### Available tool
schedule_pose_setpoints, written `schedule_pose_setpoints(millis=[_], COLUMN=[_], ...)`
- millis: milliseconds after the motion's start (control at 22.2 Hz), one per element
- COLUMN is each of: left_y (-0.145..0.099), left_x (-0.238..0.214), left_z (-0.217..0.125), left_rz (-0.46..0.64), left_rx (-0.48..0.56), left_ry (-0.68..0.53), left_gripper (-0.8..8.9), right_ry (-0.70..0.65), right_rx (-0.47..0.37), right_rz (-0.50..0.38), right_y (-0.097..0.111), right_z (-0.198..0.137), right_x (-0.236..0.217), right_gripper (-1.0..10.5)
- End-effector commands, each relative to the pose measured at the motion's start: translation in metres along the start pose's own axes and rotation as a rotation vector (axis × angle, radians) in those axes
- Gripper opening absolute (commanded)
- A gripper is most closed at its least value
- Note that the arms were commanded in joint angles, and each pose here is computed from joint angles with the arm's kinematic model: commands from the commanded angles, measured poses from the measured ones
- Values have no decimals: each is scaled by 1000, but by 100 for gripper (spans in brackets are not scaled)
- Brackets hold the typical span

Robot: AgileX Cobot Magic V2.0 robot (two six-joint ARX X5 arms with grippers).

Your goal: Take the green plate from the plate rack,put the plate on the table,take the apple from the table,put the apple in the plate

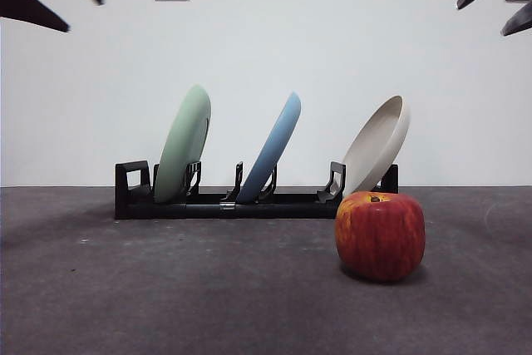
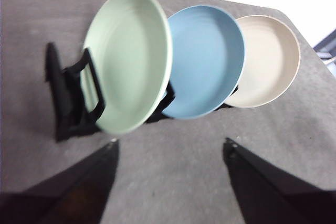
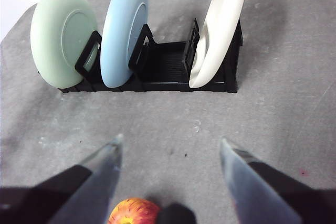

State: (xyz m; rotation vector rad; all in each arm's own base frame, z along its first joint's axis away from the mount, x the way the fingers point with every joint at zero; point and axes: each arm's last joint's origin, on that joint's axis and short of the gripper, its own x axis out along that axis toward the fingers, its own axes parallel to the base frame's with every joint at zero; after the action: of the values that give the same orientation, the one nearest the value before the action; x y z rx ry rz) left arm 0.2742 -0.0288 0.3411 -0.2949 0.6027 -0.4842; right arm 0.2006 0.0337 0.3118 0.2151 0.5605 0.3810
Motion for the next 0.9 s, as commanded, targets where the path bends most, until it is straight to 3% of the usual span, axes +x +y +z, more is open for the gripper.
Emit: schedule_pose_setpoints(millis=[45, 315, 585, 810, 900], left_y=[-4, -8, 0, 0, -1], left_x=[24, 93, 149, 165, 165], left_z=[26, 67, 54, 51, 51], left_rz=[-28, -5, 34, 40, 31], left_rx=[32, 59, 73, 111, 114], left_ry=[38, 135, 188, 161, 158], left_gripper=[343, 343, 342, 340, 222], right_ry=[-9, -8, -8, -8, -8], right_rx=[-10, -10, -10, -6, -5], right_rz=[2, 2, 1, 1, 1], right_y=[0, 0, 0, 0, 0], right_z=[2, 2, 2, 2, 2], right_x=[-1, -1, -1, -1, -1], right_gripper=[319, 319, 316, 316, 316])
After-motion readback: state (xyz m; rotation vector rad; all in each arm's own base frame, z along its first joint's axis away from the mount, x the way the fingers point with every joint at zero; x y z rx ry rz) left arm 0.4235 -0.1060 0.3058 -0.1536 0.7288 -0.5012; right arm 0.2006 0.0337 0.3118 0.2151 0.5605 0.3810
